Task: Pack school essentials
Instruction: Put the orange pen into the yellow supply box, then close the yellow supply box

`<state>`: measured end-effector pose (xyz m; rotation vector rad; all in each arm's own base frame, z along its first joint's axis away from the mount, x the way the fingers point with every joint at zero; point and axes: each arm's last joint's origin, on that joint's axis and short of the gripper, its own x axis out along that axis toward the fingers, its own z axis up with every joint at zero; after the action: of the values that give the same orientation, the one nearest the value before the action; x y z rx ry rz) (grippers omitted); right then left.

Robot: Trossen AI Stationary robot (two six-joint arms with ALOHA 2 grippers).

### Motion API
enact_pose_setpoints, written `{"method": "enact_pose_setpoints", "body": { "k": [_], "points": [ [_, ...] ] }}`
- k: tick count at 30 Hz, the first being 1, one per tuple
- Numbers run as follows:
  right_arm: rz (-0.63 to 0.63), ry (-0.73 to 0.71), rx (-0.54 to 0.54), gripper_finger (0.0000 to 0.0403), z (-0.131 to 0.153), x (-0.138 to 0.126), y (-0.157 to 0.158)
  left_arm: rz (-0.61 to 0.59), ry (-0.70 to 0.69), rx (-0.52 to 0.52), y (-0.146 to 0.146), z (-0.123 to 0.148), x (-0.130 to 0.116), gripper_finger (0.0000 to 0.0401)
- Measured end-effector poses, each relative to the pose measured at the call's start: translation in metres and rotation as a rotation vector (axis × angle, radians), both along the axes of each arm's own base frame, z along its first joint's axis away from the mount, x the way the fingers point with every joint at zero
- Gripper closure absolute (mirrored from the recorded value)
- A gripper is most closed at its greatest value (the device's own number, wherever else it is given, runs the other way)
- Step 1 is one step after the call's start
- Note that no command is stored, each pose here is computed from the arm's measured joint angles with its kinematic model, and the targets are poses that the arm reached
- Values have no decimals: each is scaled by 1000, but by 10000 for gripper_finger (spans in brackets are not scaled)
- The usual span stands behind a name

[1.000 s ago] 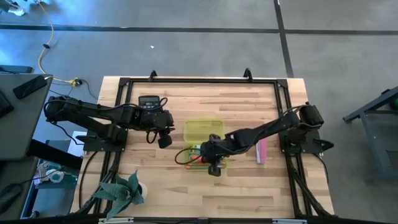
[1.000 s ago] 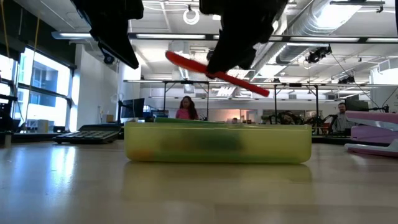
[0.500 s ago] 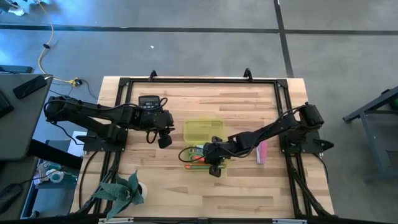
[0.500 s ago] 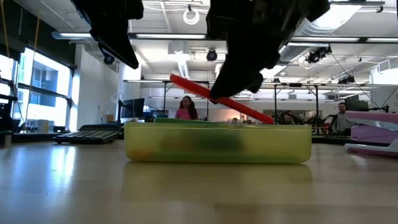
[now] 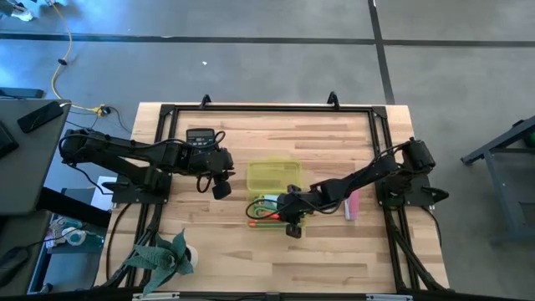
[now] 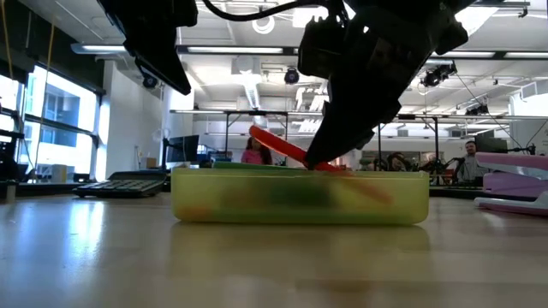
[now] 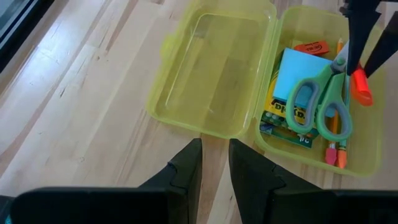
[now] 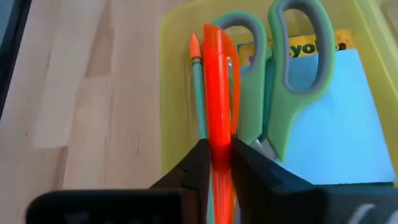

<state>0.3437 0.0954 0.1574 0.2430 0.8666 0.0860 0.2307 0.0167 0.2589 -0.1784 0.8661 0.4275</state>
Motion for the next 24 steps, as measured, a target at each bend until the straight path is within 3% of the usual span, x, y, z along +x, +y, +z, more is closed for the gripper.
{"method": "enact_pose_setpoints", "body": {
  "k": [11, 18, 24],
  "points": [
    [6, -4, 16, 254, 1, 1, 0, 0, 0, 0, 0, 0, 0, 331],
    [-13, -35, 13, 247, 16, -2, -6, -20, -7, -46, -4, 0, 0, 331],
    [-72, -48, -69, 247, 44, -17, -20, -44, -21, -54, -24, 0, 1, 331]
  ]
}}
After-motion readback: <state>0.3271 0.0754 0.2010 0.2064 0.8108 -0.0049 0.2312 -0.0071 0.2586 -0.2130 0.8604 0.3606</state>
